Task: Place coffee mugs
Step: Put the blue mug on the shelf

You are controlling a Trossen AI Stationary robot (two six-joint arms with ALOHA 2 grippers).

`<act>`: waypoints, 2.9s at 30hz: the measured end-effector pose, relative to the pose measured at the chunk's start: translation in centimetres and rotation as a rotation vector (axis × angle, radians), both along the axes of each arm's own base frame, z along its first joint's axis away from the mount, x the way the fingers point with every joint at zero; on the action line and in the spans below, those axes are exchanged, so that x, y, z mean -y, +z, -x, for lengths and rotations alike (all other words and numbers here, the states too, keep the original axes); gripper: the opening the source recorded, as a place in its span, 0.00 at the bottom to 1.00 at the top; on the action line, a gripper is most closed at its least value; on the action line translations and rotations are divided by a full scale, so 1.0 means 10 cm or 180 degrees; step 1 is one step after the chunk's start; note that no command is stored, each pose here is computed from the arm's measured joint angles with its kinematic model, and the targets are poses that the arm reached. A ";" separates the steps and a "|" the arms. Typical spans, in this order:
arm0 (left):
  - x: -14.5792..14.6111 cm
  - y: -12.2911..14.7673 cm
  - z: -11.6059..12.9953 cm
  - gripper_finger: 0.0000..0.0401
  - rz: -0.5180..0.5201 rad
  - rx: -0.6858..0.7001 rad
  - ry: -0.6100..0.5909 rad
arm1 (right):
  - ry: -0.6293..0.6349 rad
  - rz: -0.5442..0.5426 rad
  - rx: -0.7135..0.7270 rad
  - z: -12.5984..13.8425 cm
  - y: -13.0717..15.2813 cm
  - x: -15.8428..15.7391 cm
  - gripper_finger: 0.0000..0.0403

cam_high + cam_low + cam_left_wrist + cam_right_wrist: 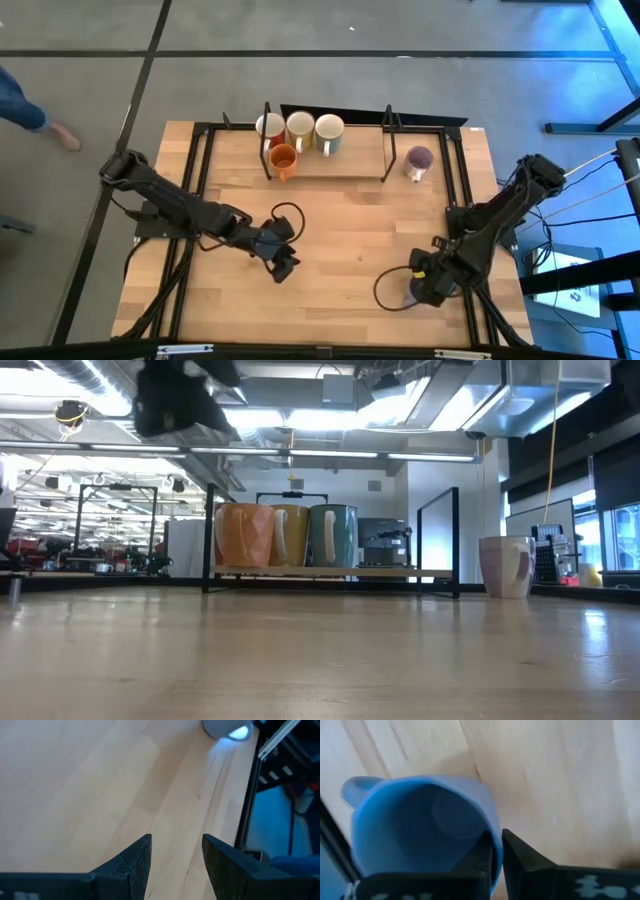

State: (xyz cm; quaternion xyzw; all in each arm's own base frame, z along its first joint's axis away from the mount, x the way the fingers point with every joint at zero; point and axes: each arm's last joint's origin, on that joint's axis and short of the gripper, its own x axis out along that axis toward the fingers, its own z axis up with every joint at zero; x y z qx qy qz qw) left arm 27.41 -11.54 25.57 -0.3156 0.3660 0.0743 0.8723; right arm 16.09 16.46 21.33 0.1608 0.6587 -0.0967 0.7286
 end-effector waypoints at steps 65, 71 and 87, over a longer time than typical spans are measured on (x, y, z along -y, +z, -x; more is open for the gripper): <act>-0.19 0.08 0.11 0.42 -0.1044 0.0085 0.0403 | 0.0973 0.0512 0.0819 -1.16 0.68 0.94 0.59; -0.28 -0.16 -0.26 0.42 -0.1138 0.0146 0.0264 | 0.0438 0.0403 0.1203 -0.84 0.31 0.80 0.59; -0.74 -0.92 -0.85 0.42 -0.1243 -0.0014 0.0531 | -0.0321 0.0681 0.1697 -0.87 -0.08 0.87 0.59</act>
